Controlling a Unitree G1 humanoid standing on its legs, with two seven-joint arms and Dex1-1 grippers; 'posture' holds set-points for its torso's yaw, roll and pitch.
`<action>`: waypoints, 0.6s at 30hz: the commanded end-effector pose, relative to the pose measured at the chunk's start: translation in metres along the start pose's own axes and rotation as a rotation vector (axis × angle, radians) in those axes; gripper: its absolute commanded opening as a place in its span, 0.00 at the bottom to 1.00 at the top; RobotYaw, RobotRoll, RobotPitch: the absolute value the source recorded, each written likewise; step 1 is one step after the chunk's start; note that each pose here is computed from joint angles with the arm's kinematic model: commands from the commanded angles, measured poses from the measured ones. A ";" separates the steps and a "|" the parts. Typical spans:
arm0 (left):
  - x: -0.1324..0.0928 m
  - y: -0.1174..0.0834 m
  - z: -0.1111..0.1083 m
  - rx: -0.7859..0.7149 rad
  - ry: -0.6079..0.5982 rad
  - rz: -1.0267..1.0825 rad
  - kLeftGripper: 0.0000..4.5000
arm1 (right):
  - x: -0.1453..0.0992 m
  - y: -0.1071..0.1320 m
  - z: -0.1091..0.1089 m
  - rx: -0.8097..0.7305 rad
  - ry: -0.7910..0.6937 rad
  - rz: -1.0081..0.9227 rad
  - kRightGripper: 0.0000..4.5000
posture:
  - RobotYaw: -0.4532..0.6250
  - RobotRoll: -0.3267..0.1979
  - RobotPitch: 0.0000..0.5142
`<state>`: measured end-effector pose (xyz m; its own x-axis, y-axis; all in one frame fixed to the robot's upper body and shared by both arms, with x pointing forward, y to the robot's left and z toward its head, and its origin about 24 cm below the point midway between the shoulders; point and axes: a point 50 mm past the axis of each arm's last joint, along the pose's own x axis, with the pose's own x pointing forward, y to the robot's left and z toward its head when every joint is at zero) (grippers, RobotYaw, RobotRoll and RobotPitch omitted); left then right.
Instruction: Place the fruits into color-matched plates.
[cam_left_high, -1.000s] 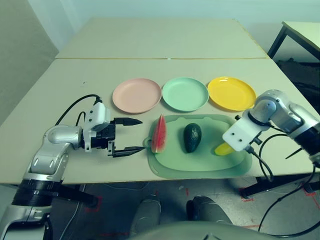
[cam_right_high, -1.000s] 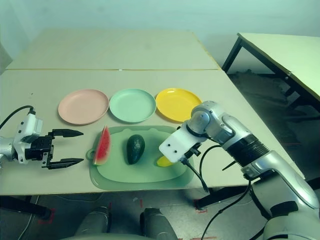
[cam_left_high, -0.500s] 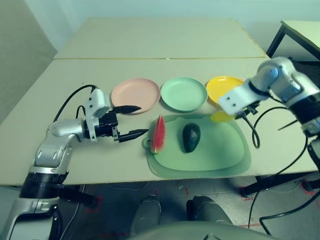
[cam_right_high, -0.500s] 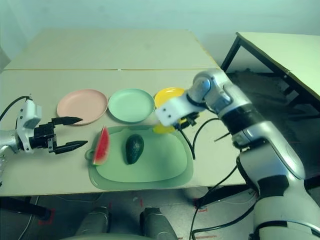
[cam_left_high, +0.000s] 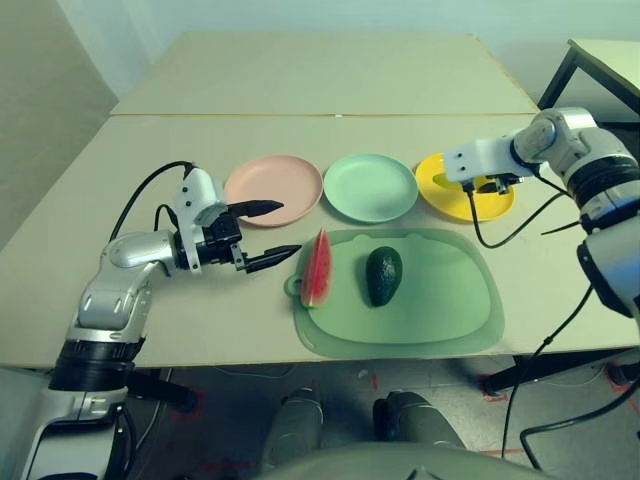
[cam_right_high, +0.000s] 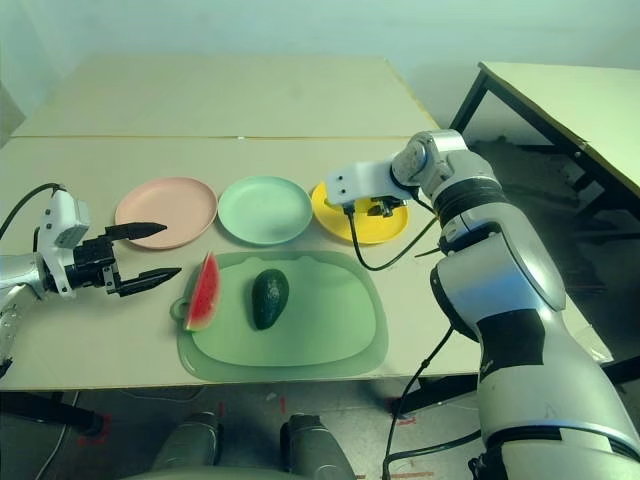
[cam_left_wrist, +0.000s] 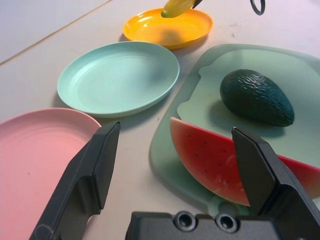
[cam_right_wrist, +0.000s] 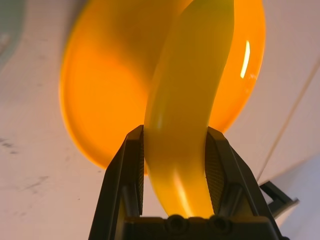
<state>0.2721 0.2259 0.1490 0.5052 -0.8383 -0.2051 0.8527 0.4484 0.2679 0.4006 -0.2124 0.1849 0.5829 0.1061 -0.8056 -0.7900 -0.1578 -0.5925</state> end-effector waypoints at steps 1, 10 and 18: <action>0.005 -0.001 0.002 0.026 0.008 -0.017 1.00 | 0.008 0.002 0.004 0.041 -0.014 -0.032 0.38 | 0.51 0.62 0.09; 0.009 0.001 0.018 0.070 -0.051 0.000 1.00 | 0.022 0.018 -0.005 0.090 0.031 -0.033 0.38 | 0.51 0.62 0.09; 0.005 -0.001 0.014 0.067 -0.032 0.001 1.00 | 0.030 0.028 -0.011 0.134 0.052 -0.071 0.45 | 0.53 0.62 0.10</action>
<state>0.2745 0.2157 0.1612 0.5021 -0.8490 -0.1646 0.8400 0.4334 0.3265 0.3993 -0.2212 0.1468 0.6372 0.0664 -0.7679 -0.7673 -0.0395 -0.6401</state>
